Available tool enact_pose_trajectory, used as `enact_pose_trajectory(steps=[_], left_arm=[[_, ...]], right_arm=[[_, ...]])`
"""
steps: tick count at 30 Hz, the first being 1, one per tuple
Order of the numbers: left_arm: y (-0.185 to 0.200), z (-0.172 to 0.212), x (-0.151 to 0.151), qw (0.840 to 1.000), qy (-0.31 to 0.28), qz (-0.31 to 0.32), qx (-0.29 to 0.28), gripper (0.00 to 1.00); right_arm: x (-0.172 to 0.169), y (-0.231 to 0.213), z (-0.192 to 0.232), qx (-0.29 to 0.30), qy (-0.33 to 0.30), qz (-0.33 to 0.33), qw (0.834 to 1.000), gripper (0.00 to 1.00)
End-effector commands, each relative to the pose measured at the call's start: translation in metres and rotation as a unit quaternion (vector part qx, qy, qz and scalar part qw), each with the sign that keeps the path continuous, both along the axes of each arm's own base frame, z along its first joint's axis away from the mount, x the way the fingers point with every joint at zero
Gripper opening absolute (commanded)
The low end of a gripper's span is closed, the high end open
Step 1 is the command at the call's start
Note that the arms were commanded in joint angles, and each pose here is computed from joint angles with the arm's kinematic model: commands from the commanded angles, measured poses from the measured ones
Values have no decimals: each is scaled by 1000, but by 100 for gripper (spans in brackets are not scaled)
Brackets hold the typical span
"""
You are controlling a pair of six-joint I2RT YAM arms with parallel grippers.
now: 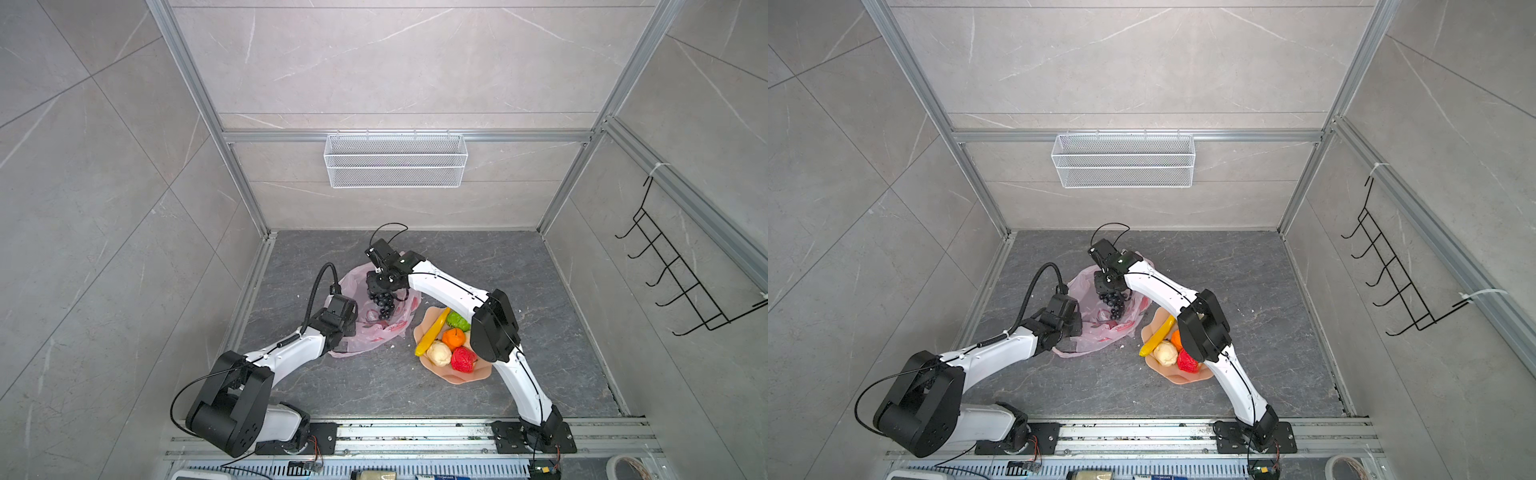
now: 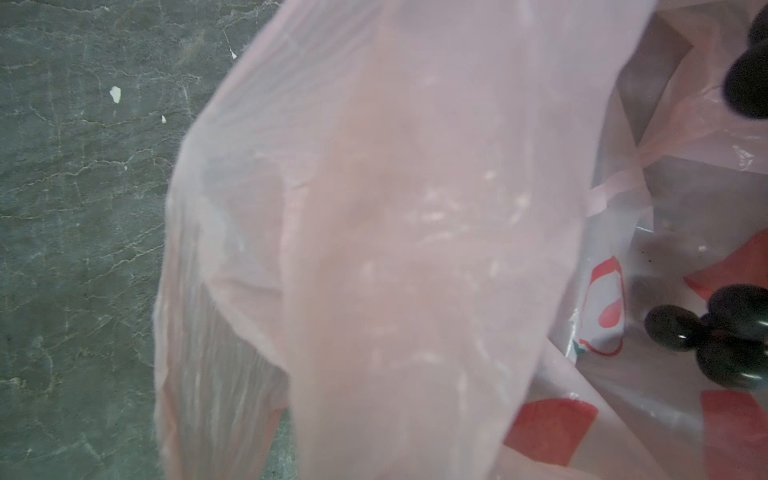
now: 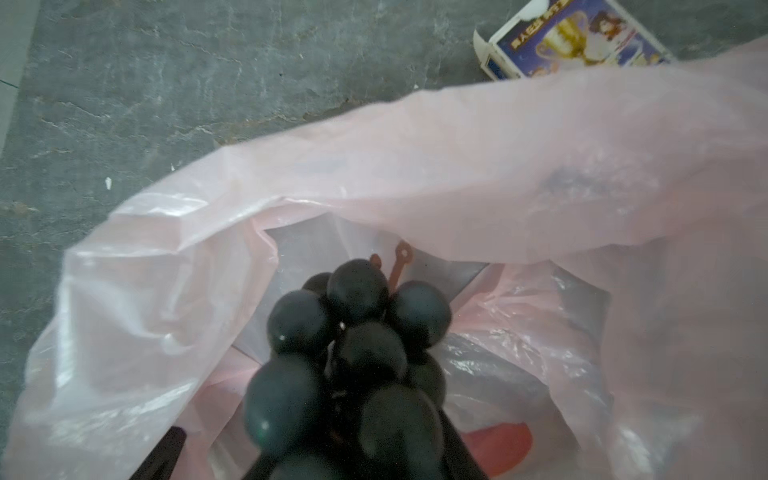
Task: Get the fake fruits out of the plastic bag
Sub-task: 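Lift the grape bunch out and carry it over the peach bowl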
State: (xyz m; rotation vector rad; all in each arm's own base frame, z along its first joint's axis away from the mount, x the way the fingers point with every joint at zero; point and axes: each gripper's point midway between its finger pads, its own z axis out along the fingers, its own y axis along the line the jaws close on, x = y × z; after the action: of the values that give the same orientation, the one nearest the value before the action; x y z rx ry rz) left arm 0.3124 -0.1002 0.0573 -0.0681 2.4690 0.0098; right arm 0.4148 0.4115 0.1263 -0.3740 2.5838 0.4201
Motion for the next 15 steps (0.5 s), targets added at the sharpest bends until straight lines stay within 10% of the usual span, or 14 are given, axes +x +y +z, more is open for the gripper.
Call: enact_pose_trajectory(steps=[1, 15], left_arm=[[-2, 11, 9, 1000, -15, 7, -4, 7], [-3, 10, 10, 1000, -13, 4, -3, 7]], right_arm=[[-2, 0, 45, 29, -38, 3, 999, 37], [-22, -31, 112, 67, -87, -14, 994, 37]])
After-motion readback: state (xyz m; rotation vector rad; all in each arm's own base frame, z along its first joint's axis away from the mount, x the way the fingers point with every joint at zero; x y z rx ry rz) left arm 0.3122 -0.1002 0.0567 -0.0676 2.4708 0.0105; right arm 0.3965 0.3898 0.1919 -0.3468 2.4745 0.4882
